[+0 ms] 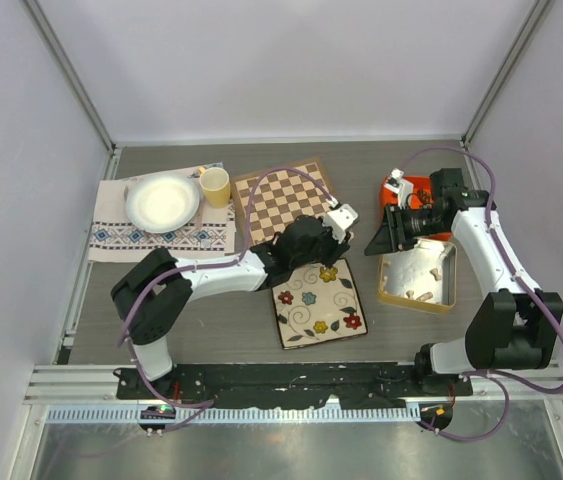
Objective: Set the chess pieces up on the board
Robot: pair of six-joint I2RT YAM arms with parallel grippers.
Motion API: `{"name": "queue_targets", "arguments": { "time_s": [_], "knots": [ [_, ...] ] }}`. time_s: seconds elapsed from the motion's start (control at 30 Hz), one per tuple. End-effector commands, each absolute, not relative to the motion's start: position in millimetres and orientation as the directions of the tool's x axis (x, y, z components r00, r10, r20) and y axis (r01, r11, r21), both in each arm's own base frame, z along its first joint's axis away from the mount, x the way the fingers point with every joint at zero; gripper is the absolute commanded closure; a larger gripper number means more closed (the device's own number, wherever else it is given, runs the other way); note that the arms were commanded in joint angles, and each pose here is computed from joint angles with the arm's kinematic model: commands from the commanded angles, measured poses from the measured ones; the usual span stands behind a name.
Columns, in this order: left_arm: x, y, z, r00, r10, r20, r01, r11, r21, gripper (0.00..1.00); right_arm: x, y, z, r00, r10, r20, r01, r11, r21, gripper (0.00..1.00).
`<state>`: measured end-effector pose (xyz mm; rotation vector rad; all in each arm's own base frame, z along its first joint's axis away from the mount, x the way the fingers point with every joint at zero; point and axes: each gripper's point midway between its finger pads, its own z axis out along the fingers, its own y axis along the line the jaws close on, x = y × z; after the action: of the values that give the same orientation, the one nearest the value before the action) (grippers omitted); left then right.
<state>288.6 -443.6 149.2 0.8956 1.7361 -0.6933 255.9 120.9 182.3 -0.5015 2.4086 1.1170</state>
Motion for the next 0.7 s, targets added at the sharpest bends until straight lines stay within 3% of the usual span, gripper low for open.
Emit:
{"name": "queue_targets", "arguments": {
  "time_s": [0.0, 0.27, 0.47, 0.67],
  "knots": [
    [296, -441, 190, -0.058, 0.208, -0.976, 0.838, 0.542, 0.066, 0.91, 253, 130, 190, -0.814, -0.194, -0.547, -0.543, 0.589, 0.599, 0.62],
    [276, -450, 191, -0.046, 0.205, -0.978, 0.899, 0.435, 0.049, 0.91, 265, 141, 193, -0.829, -0.185, -0.527, -0.527, 0.57, 0.63, 0.53],
    [270, -452, 194, -0.042, 0.199, -0.979, 0.914, 0.404, 0.043, 0.91, 276, 151, 192, -0.845, -0.184, -0.503, -0.511, 0.556, 0.655, 0.54],
    [267, -453, 192, -0.05, 0.199, -0.979, 0.92, 0.39, 0.033, 0.91, 280, 157, 186, -0.851, -0.192, -0.489, -0.501, 0.576, 0.646, 0.61]
  ]
}}
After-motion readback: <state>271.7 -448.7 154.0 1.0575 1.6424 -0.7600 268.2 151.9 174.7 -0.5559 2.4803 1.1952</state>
